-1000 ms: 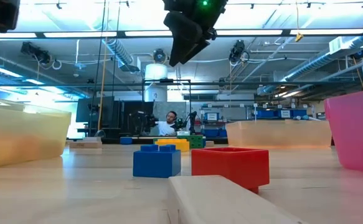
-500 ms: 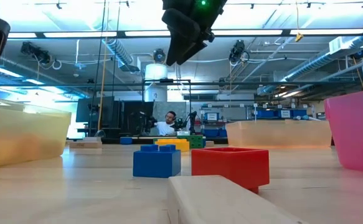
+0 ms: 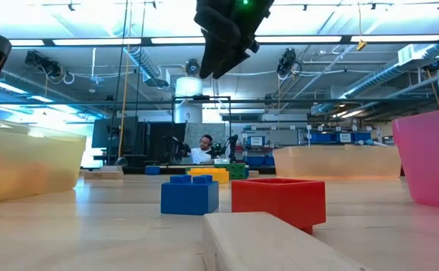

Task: Sort blocks by size
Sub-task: Put the large green game piece into the yellow bin, then put the brown block into the orange bin

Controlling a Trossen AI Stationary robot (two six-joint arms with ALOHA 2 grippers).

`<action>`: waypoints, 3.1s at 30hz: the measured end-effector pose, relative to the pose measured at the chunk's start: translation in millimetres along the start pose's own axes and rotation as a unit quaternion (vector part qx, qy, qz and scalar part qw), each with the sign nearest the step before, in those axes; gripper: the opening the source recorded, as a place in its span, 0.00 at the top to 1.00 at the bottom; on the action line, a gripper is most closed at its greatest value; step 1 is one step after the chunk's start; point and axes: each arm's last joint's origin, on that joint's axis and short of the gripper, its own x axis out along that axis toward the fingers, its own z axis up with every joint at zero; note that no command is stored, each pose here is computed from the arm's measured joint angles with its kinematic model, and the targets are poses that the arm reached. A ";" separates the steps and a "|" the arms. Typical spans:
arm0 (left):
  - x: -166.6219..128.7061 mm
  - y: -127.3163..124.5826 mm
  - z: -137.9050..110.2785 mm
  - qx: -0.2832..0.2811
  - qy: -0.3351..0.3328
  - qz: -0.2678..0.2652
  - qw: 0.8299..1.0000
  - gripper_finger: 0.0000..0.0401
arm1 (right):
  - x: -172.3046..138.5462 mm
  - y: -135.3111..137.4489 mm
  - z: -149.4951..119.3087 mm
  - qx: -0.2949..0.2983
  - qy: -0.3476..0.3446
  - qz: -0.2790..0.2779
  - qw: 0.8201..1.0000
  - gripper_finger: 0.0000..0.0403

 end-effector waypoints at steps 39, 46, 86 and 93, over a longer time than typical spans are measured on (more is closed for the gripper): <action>-81.8 20.4 80.6 0.116 -0.384 0.016 0.916 0.52 | 6.9 -9.3 13.3 0.071 -0.039 0.085 0.993 0.37; -122.7 19.6 96.2 0.152 -0.413 0.130 0.888 0.52 | 13.2 -23.0 16.9 0.128 -0.045 0.075 0.988 0.37; -36.2 49.1 281.0 0.386 0.055 0.295 0.872 0.54 | 18.9 -36.9 19.2 0.284 -0.044 0.060 0.956 0.40; -16.7 57.5 293.9 0.398 0.101 0.294 0.863 0.54 | 18.9 -36.9 19.2 0.284 -0.044 0.060 0.956 0.40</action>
